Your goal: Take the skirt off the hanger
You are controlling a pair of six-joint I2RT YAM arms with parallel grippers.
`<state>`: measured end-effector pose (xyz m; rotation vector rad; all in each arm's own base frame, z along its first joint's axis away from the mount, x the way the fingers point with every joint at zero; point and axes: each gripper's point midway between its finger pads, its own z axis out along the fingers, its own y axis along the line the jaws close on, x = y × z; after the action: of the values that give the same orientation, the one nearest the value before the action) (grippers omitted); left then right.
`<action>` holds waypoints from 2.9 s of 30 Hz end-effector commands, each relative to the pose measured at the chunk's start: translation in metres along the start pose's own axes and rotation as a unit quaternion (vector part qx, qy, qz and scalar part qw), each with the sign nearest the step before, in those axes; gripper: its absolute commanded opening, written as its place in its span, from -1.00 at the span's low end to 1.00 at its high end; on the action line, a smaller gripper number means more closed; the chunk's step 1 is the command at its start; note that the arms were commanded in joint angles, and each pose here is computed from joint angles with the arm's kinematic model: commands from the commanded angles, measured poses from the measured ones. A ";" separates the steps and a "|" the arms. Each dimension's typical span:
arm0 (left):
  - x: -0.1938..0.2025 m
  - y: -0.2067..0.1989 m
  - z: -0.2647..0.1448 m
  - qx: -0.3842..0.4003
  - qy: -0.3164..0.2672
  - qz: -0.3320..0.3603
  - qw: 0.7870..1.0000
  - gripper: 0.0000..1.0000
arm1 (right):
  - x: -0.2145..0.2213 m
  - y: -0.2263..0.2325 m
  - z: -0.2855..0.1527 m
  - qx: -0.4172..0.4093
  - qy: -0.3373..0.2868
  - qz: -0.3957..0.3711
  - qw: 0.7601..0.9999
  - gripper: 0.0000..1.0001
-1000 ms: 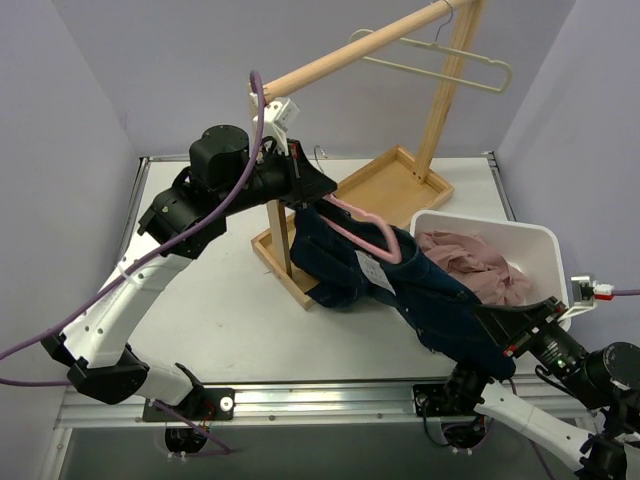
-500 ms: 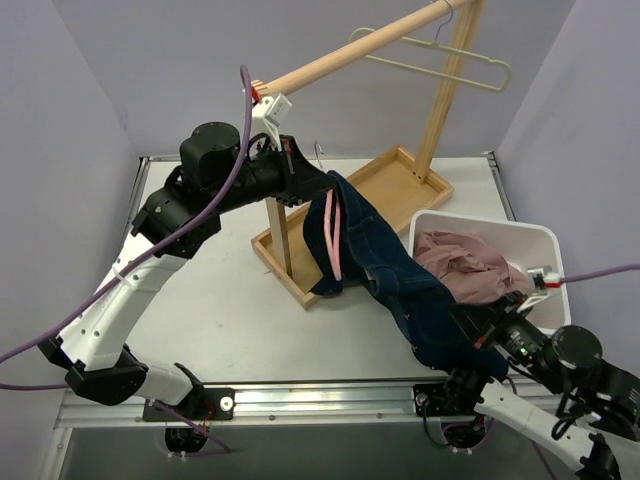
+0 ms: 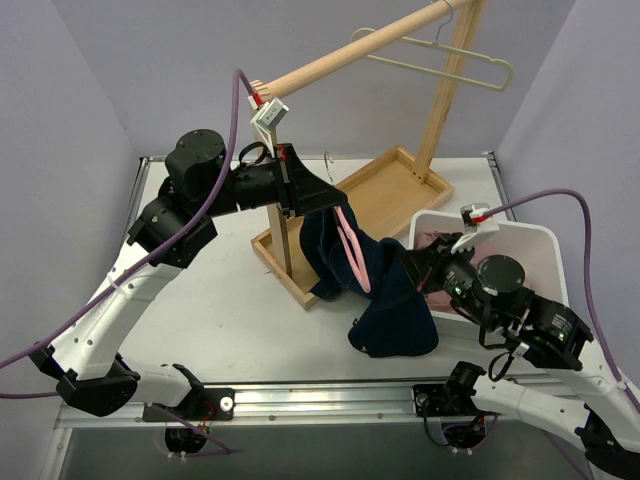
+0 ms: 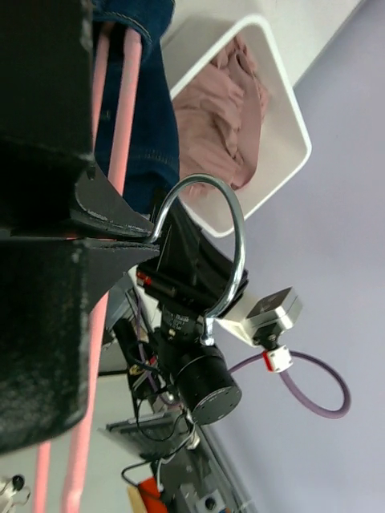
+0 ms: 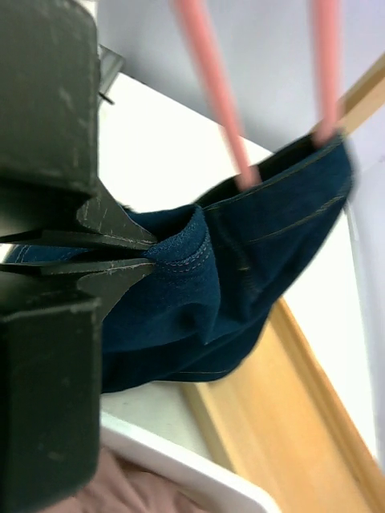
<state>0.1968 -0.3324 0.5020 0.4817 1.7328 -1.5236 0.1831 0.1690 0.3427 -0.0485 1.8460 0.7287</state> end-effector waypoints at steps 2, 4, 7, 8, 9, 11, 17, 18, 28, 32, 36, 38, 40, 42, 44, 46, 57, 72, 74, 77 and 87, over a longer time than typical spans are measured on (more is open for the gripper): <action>-0.017 -0.067 -0.022 0.133 -0.020 0.011 0.991 -0.95 | -0.067 0.023 0.013 0.000 -0.101 0.004 0.995 -1.00; -0.015 -0.076 -0.025 0.156 -0.011 0.008 0.988 -0.95 | -0.079 0.027 0.022 0.012 -0.116 0.004 0.993 -1.00; -0.011 -0.083 -0.029 0.176 0.006 0.002 0.984 -0.95 | -0.094 0.030 0.032 0.031 -0.134 -0.003 0.990 -1.00; -0.011 -0.087 -0.030 0.187 0.005 0.004 0.982 -0.95 | -0.097 0.031 0.034 0.034 -0.138 -0.006 0.990 -1.00; -0.011 -0.091 -0.032 0.196 0.008 -0.006 0.981 -0.95 | -0.108 0.033 0.031 0.035 -0.149 -0.010 0.988 -1.00; -0.007 -0.096 -0.036 0.214 0.017 -0.008 0.977 -0.95 | -0.117 0.035 0.033 0.043 -0.157 -0.017 0.987 -1.00; -0.003 -0.069 -0.036 0.148 0.013 0.019 0.989 -0.95 | -0.165 0.053 0.032 0.054 -0.193 -0.051 0.978 -1.00; -0.001 -0.061 -0.034 0.135 0.012 0.033 0.990 -0.95 | -0.174 0.055 0.028 0.056 -0.203 -0.053 0.976 -1.00; 0.017 0.016 -0.025 -0.009 0.017 0.076 0.997 -0.95 | -0.285 0.053 -0.045 0.117 -0.338 -0.079 0.930 -1.00; 0.025 0.041 -0.023 -0.054 0.028 0.089 0.994 -0.95 | -0.305 0.046 -0.060 0.154 -0.357 -0.101 0.916 -1.00; 0.035 0.057 -0.019 -0.069 0.041 0.087 0.993 -0.95 | -0.325 0.043 -0.075 0.183 -0.375 -0.125 0.900 -1.00; 0.038 0.065 -0.016 -0.078 0.049 0.085 0.992 -0.95 | -0.340 0.043 -0.089 0.193 -0.395 -0.130 0.889 -1.00; 0.039 0.072 -0.014 -0.088 0.053 0.089 0.991 -0.95 | -0.351 0.040 -0.101 0.211 -0.407 -0.144 0.877 -1.00; 0.037 0.075 -0.015 -0.100 0.051 0.093 0.989 -0.95 | -0.360 0.034 -0.113 0.237 -0.417 -0.142 0.866 -1.00; 0.034 0.077 -0.015 -0.106 0.046 0.096 0.989 -0.95 | -0.366 0.028 -0.120 0.276 -0.410 -0.173 0.852 -1.00; 0.031 0.079 -0.013 -0.112 0.042 0.099 0.988 -0.95 | -0.370 0.023 -0.127 0.296 -0.415 -0.173 0.843 -1.00; 0.025 0.086 0.002 -0.116 0.051 0.087 0.988 -0.95 | -0.398 0.015 -0.179 0.325 -0.462 -0.182 0.805 -1.00; 0.026 0.093 0.010 -0.122 0.055 0.071 0.988 -0.95 | -0.400 0.013 -0.222 0.246 -0.502 -0.169 0.812 -1.00; 0.026 0.093 0.012 -0.121 0.054 0.068 0.989 -0.95 | -0.404 0.025 -0.215 0.225 -0.506 -0.187 0.811 -1.00; 0.029 0.094 0.012 -0.120 0.054 0.060 0.989 -0.95 | -0.408 0.036 -0.211 0.209 -0.516 -0.202 0.806 -1.00; 0.029 0.095 0.006 -0.132 0.049 0.057 0.988 -0.95 | -0.397 0.043 -0.174 0.211 -0.494 -0.231 0.811 -1.00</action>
<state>0.2505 -0.3303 0.3950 0.5406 1.9794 -1.1756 0.1699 -0.0230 0.7379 0.1794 0.9110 -0.0694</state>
